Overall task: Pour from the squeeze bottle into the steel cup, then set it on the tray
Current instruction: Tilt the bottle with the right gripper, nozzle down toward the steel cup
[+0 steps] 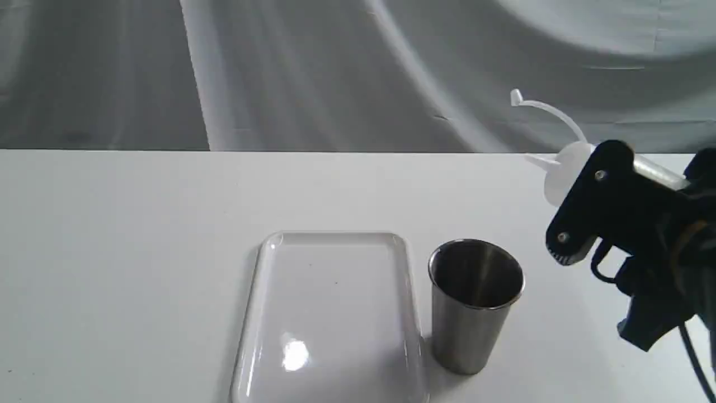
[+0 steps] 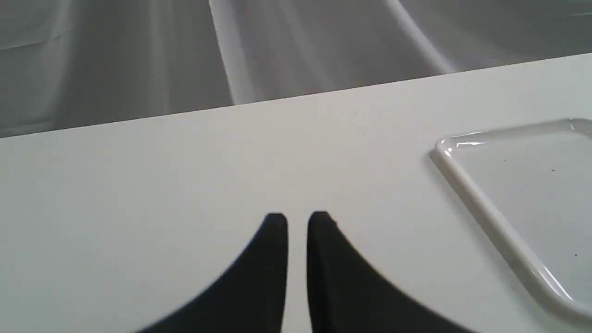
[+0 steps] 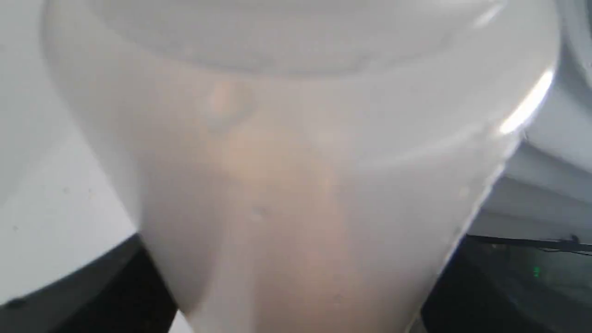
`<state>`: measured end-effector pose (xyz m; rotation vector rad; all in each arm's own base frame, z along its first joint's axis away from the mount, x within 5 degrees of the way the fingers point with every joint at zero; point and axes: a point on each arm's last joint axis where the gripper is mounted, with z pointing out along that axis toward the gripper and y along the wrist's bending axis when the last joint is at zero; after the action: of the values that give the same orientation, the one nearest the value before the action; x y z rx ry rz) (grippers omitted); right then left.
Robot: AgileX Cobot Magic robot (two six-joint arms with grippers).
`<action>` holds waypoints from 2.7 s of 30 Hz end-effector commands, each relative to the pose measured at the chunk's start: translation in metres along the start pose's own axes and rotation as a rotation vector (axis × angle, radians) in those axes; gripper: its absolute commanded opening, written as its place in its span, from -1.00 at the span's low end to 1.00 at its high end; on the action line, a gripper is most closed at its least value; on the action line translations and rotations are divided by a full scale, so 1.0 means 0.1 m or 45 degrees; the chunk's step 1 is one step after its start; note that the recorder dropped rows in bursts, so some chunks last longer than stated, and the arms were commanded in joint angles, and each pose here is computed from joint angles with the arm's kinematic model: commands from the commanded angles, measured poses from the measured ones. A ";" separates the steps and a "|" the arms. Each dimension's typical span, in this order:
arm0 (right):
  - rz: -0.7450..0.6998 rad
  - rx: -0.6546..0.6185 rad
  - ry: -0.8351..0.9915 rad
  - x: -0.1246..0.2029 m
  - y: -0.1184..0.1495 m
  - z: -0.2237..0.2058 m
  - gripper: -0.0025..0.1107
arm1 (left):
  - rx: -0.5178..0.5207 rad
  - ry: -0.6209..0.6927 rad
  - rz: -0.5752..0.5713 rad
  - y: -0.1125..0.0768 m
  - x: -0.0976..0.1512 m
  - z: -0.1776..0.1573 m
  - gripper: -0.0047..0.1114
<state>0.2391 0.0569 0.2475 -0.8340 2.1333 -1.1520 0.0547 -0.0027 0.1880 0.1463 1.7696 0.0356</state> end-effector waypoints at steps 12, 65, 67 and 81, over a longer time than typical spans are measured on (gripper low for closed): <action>-0.163 0.182 0.055 -0.13 0.14 0.03 0.05 | 0.003 -0.009 -0.001 0.00 0.01 0.00 -0.78; -0.247 0.171 0.233 -0.10 0.35 0.17 -0.01 | 0.003 -0.009 -0.001 0.00 0.01 0.00 -0.78; -0.264 0.192 0.214 -0.12 0.34 0.17 -0.01 | 0.003 -0.009 -0.001 0.00 0.01 0.00 -0.78; -0.556 0.181 0.225 -0.13 0.33 0.17 -0.01 | 0.003 -0.009 -0.001 0.00 0.01 0.00 -0.78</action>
<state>0.2504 0.0721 0.2064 -1.1895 2.0916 -1.5641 0.0547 -0.0027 0.1880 0.1463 1.7696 0.0356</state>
